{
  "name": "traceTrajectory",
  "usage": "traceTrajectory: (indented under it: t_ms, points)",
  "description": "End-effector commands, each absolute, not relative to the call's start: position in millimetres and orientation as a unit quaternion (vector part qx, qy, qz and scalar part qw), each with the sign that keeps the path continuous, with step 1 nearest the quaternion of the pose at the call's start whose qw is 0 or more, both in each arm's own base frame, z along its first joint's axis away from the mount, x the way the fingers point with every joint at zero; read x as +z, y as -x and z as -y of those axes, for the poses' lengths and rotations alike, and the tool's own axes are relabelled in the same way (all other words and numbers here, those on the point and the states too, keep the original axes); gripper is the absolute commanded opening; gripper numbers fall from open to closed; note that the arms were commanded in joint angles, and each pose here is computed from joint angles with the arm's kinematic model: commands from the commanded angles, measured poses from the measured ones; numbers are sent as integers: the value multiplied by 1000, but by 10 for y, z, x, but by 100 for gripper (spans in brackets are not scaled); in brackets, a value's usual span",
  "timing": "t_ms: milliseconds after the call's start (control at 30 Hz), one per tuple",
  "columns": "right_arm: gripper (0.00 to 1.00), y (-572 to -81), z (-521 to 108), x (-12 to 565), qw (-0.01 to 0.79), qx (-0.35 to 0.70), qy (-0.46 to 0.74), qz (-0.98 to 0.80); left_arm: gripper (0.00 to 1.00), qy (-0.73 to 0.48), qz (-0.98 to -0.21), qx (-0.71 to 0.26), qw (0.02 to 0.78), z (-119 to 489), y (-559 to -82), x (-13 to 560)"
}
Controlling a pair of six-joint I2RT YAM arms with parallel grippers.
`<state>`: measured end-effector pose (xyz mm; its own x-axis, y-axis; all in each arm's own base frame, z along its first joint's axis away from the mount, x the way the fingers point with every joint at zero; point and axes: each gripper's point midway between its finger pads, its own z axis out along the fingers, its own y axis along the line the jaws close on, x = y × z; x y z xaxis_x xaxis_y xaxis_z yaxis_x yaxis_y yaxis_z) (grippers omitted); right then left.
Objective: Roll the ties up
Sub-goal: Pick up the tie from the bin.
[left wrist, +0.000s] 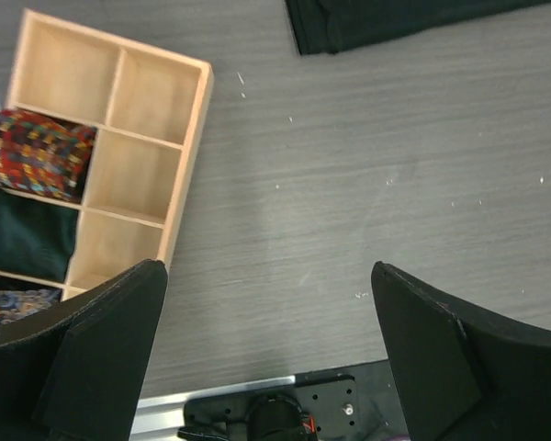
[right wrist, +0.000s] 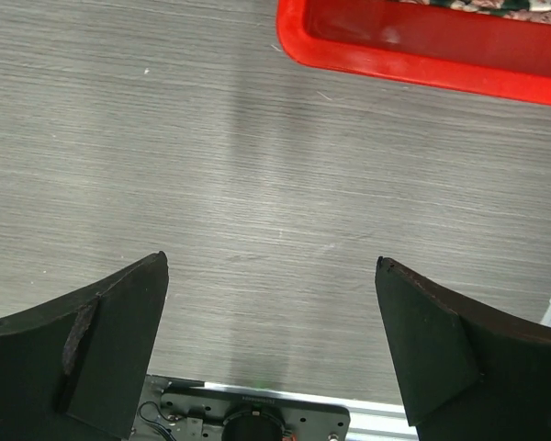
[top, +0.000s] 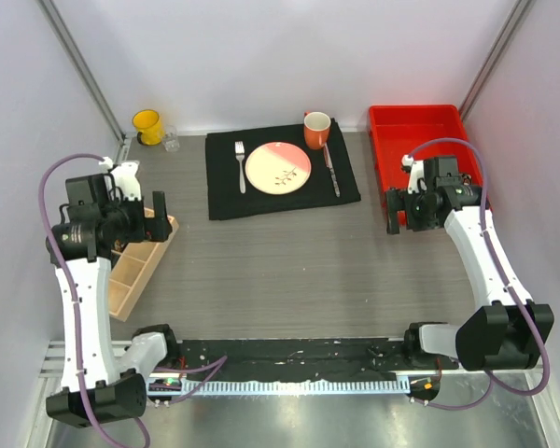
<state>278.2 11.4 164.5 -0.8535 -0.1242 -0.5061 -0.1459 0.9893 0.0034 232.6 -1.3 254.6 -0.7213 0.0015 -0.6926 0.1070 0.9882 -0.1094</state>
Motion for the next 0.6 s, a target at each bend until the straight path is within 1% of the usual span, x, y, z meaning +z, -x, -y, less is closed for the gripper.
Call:
traceTrajectory:
  t_ms: [0, 67, 100, 300, 367, 567]
  points:
    - [99, -2928, -9, 1821, 286, -9, 60, -956, 100, -28, -918, -43, 394, -83, -2381, 2711]
    - [99, -2993, -6, 1852, 290, -10, 52, -956, 100, -23, -915, -41, 400, -93, -2420, 2770]
    - [99, -3019, 153, 1867, 291, -30, 27, -956, 100, -19, -913, -37, 407, -112, -2452, 2802]
    - [99, -3330, 471, 1941, 304, -33, -59, -950, 100, 8, -905, -29, 424, -172, -2593, 2915]
    - [99, -3450, 714, 2011, 320, -48, -99, -941, 100, 16, -902, -28, 431, -188, -2632, 2959]
    - [99, -3792, 1240, 1855, 321, -95, -186, -924, 100, 12, -898, -40, 438, -151, -2693, 2958]
